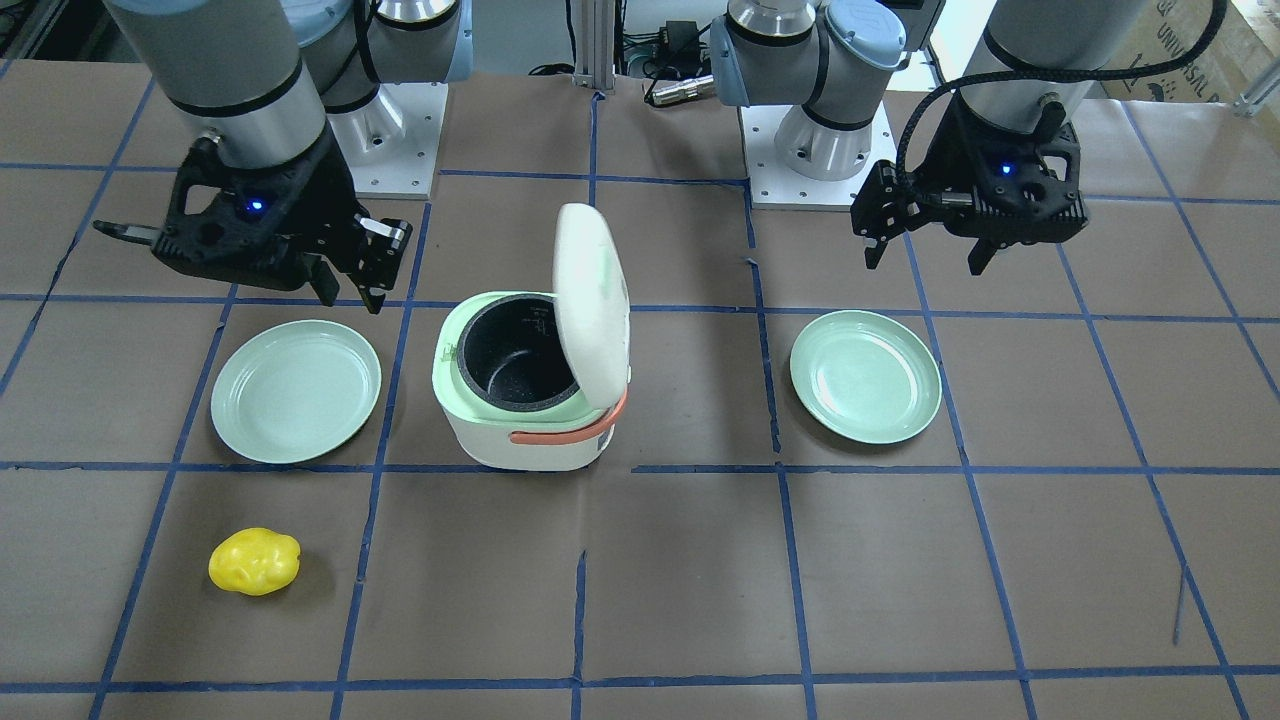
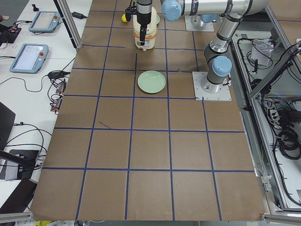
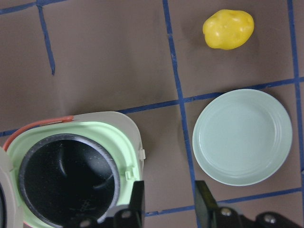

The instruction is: Press rice cooker button

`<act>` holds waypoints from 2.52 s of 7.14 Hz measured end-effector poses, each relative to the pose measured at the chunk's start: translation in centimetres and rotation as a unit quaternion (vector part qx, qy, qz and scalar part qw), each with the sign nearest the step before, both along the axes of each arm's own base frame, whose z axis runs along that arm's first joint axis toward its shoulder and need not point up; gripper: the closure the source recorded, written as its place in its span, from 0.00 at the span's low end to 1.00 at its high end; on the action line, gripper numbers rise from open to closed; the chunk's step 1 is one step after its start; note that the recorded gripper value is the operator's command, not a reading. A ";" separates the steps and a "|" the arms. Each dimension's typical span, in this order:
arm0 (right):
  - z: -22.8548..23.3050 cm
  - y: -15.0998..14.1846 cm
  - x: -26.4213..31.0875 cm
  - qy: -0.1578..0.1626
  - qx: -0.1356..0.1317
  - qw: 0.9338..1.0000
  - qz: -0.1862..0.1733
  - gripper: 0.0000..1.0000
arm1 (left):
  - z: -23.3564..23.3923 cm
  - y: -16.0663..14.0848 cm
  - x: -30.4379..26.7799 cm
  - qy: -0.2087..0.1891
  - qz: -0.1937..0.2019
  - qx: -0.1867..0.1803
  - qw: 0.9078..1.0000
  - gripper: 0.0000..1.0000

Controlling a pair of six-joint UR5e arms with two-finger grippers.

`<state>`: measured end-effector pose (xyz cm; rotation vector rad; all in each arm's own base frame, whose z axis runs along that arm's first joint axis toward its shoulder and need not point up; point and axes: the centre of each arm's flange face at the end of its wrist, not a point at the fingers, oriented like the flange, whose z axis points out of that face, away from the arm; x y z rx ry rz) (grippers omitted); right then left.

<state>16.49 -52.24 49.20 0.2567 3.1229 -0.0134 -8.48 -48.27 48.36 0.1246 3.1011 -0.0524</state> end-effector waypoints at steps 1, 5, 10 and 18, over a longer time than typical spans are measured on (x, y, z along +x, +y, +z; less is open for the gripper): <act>1.3 0.1 -1.9 0.003 0.005 1.000 0.003 0.40 | 0.1 0.0 0.0 0.000 0.000 -0.001 1.000 0.00; 5.4 2.6 -5.7 0.025 -0.003 1.000 -0.003 0.00 | 0.0 0.0 0.0 0.000 0.000 0.000 1.000 0.00; 3.3 1.7 -3.8 -0.005 0.023 1.000 0.016 0.00 | 0.0 0.0 0.0 0.000 0.000 0.000 1.000 0.00; 1.1 1.3 -3.4 0.019 0.014 0.999 0.029 0.00 | 0.1 0.0 0.0 0.000 0.000 -0.001 1.000 0.00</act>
